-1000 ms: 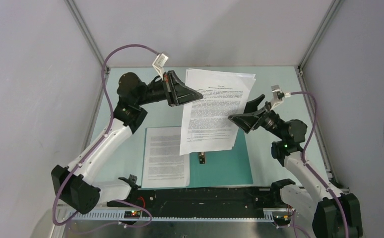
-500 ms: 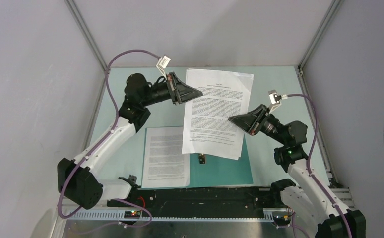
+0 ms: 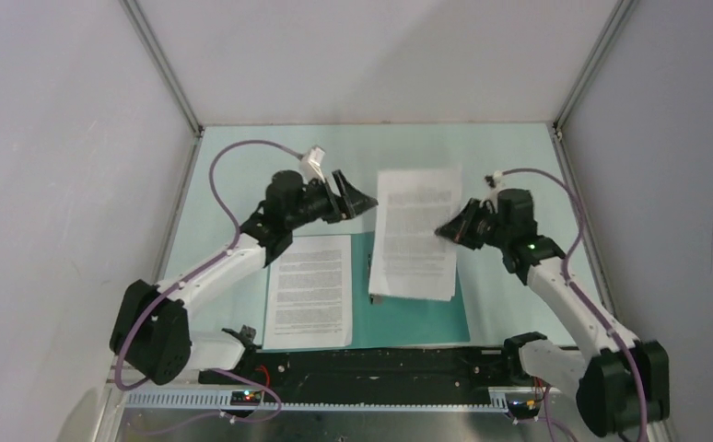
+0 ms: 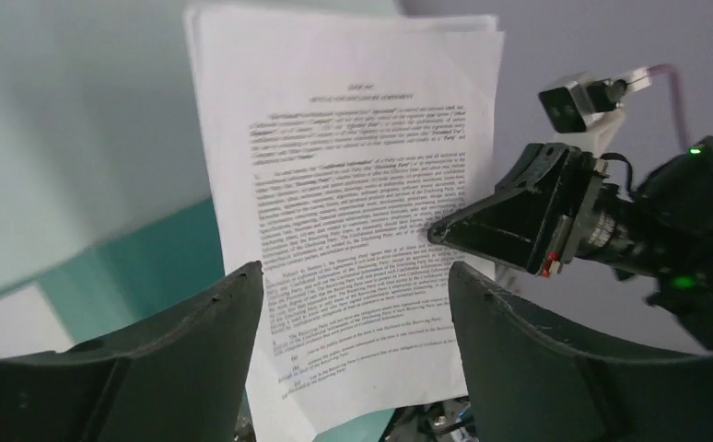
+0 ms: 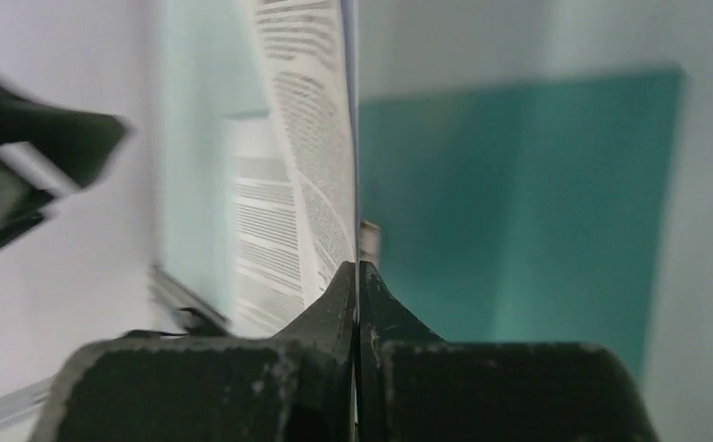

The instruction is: Put the files into the folder

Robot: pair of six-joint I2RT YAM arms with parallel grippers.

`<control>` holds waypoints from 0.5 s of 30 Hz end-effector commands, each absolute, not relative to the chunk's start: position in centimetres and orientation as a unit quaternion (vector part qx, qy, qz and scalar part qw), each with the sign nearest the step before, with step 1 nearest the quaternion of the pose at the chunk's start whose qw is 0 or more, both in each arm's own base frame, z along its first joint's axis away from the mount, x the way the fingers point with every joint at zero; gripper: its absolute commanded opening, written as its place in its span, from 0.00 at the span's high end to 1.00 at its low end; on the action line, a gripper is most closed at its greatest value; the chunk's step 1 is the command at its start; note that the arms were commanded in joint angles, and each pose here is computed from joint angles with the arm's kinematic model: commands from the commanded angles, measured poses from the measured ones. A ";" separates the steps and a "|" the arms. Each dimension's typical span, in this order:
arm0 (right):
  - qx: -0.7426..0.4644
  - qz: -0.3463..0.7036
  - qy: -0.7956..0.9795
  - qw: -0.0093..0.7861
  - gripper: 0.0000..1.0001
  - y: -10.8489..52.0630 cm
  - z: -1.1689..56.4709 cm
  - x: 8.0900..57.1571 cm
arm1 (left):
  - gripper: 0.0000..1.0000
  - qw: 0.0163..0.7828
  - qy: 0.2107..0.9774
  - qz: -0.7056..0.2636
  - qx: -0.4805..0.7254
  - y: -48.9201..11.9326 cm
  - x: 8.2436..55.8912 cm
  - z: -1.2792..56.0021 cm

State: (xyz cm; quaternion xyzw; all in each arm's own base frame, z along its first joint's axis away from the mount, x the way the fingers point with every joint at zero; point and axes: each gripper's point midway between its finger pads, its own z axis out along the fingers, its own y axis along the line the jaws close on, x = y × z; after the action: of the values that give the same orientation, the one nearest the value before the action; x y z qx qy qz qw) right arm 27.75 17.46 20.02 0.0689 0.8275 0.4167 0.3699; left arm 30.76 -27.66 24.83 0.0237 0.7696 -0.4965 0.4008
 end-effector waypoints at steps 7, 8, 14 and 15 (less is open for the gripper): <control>0.079 0.128 0.968 0.202 1.00 12.8 3.9 25.2 | 0.22 0.346 0.899 -0.248 -0.105 -23.1 30.6 11.2; 0.076 0.111 0.970 0.204 1.00 12.5 3.6 25.3 | 0.22 0.347 0.903 -0.226 -0.114 -22.0 30.3 10.7; 0.054 0.064 0.975 0.208 1.00 11.7 3.0 25.5 | 0.27 0.321 0.920 -0.164 -0.152 -19.0 28.3 8.1; 0.049 0.063 0.974 0.212 1.00 11.8 3.2 25.5 | 0.27 0.316 0.921 -0.163 -0.157 -18.9 28.0 7.7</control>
State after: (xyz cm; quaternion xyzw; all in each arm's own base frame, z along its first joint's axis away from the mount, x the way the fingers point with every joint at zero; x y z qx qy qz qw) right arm 23.80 12.61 1.88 0.0743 0.9767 0.1056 0.1715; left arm 28.91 -21.60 8.89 -0.1146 0.9170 -0.2151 0.3157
